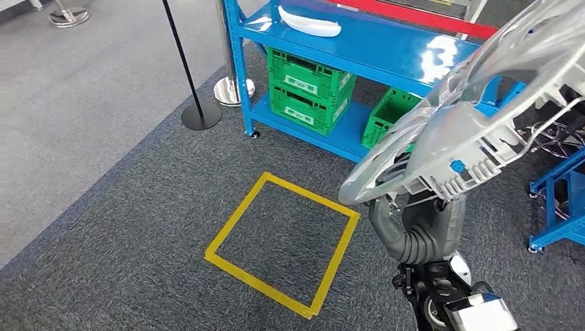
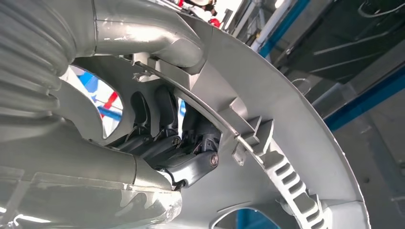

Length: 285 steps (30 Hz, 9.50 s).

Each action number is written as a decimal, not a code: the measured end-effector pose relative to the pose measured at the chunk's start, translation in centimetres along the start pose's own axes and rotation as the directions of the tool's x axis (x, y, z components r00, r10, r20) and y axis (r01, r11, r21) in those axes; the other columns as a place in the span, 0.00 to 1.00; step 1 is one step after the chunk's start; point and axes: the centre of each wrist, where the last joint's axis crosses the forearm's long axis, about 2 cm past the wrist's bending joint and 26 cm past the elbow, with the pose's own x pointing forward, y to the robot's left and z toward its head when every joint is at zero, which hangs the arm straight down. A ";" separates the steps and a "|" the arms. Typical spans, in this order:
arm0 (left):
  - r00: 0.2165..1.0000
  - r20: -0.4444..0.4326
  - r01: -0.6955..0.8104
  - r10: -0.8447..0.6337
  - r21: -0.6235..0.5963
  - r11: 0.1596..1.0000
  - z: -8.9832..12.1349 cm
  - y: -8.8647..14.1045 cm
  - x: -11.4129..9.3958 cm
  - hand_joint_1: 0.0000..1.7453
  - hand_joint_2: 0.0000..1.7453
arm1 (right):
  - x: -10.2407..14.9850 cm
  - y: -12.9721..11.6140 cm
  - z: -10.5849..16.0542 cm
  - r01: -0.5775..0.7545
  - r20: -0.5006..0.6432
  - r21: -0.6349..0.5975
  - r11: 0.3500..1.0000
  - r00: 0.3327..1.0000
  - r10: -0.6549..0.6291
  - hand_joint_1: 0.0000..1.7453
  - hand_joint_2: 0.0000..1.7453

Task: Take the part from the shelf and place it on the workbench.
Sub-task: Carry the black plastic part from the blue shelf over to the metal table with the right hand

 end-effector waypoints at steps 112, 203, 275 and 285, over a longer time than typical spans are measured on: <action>0.996 -0.041 0.076 -0.077 -0.013 0.997 -0.3 0.6 0.3 0.00 1.00 | 3.3 -3.2 2.3 -0.044 0.074 -0.201 0.979 0.995 0.060 1.00 1.00; 0.995 -0.080 0.060 -0.063 -0.040 0.997 -0.7 1.3 0.7 0.00 1.00 | 5.9 -5.7 3.9 -0.138 0.077 -0.320 0.937 0.982 0.172 1.00 1.00; 0.995 -0.081 0.056 -0.061 -0.069 0.996 -0.4 0.4 0.5 0.00 1.00 | 6.3 -6.7 4.2 -0.098 0.101 -0.294 0.951 0.986 0.133 1.00 1.00; 0.995 -0.078 0.063 -0.068 -0.063 0.996 -0.5 0.6 0.8 0.00 1.00 | 6.2 -6.8 3.8 -0.095 0.113 -0.289 0.953 0.985 0.133 1.00 1.00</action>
